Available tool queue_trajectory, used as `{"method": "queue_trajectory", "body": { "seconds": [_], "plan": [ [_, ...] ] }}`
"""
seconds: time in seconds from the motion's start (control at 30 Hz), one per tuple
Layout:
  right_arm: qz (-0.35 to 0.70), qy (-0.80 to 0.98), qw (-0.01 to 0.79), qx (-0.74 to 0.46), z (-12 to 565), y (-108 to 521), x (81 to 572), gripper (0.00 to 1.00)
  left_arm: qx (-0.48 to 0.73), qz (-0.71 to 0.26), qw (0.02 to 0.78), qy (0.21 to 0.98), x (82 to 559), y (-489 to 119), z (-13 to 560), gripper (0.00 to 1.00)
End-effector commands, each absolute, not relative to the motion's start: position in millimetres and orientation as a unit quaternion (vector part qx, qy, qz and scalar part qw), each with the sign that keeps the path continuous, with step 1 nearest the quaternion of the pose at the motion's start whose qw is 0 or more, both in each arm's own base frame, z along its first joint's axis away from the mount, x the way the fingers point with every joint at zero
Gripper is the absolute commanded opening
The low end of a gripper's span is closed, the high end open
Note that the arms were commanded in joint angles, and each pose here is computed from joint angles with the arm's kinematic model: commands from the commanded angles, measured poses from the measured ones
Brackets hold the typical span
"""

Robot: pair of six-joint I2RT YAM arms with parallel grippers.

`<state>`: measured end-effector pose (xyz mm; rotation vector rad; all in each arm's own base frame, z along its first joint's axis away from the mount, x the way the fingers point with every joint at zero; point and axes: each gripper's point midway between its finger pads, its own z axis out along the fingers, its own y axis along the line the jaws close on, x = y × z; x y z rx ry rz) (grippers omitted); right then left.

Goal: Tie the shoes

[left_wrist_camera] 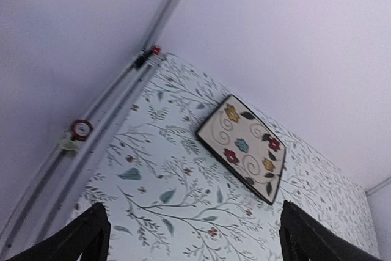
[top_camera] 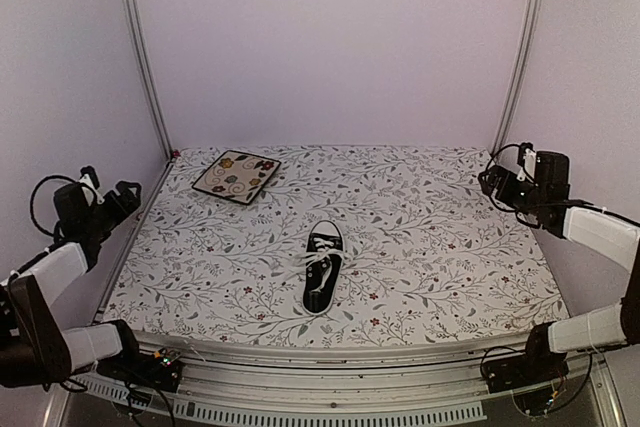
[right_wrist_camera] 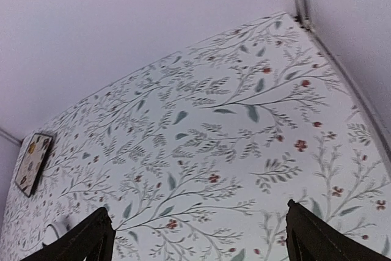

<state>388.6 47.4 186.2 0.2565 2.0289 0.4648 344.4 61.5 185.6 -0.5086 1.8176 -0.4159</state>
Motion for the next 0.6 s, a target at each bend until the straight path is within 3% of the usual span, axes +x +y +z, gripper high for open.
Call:
{"method": "queue_trajectory", "body": {
  "seconds": [0.0, 0.13, 0.57],
  "plan": [
    [0.080, 0.830, 0.527, 0.162, 170, -17, 372, 0.98, -0.252, -0.043, 0.619, 0.742, 311, 112, 183, 0.97],
    [0.011, 0.793, 0.583, 0.178, 174, -43, 359, 0.99, -0.228, -0.018, 0.672, 0.704, 301, 110, 179, 0.97],
    [-0.016, 0.762, 0.632, 0.142, 148, -45, 363, 0.98, -0.144, -0.012, 0.678, 0.721, 315, 79, 158, 0.97]
  ]
}}
